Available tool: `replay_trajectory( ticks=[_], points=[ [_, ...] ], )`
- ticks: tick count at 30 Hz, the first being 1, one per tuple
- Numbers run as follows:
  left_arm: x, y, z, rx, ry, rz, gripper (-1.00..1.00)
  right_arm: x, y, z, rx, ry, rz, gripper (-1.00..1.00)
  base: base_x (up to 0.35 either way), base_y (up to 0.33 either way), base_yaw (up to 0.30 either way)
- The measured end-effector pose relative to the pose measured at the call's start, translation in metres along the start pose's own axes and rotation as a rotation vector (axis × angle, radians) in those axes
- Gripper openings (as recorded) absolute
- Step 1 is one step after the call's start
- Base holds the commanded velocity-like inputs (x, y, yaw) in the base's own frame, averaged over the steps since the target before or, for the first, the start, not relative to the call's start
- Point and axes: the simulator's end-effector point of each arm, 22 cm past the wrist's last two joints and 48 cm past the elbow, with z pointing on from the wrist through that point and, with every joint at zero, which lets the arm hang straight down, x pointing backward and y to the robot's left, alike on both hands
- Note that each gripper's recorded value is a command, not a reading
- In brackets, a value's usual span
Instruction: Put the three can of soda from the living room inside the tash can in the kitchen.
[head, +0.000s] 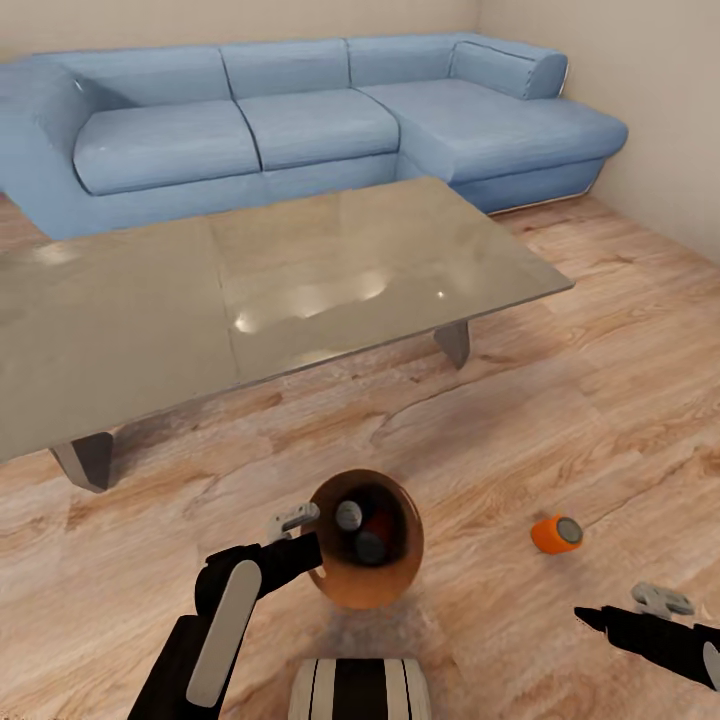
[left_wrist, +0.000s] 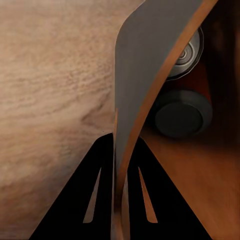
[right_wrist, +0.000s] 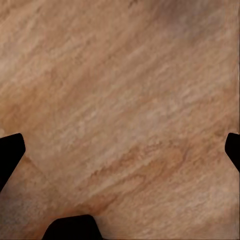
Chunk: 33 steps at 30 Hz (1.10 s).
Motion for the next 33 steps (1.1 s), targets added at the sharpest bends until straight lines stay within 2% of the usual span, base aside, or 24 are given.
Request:
replay_trajectory(
  ticks=[3,8,13,20,24,27,31,33],
  points=[
    [0.000,-0.001,0.000,0.003,0.001,-0.003,-1.00,0.007,0.000,0.004,0.024,0.011,-0.007,1.00,0.204,-0.176,0.298],
    [0.001,0.001,0.001,-0.001,0.002,0.000,-1.00,0.016,-0.014,0.009,0.132,0.019,0.002,1.00,0.204,-0.176,0.300],
    [0.002,0.001,0.002,-0.001,0.004,-0.001,-1.00,0.018,-0.019,0.010,0.168,0.023,0.003,1.00,0.201,-0.173,0.275],
    [0.002,-0.001,0.002,0.006,0.005,-0.007,-1.00,0.019,-0.033,0.011,0.227,0.011,0.001,1.00,0.069,-0.046,0.047],
    [0.006,-0.007,0.003,0.006,0.012,0.022,-1.00,0.037,-0.056,0.019,0.301,0.042,0.018,1.00,0.004,-0.003,0.003],
    [0.006,-0.014,0.002,0.030,0.013,0.011,-1.00,0.034,-0.058,0.024,0.310,0.049,0.032,1.00,0.000,0.000,0.000],
    [0.007,-0.008,0.003,0.004,0.012,0.034,-1.00,0.035,-0.059,0.028,0.310,0.058,0.039,1.00,0.000,-0.048,0.000],
    [0.007,-0.009,0.003,0.009,0.014,0.031,-1.00,0.035,-0.059,0.028,0.309,0.060,0.038,1.00,0.000,-0.133,0.000]
  ],
)
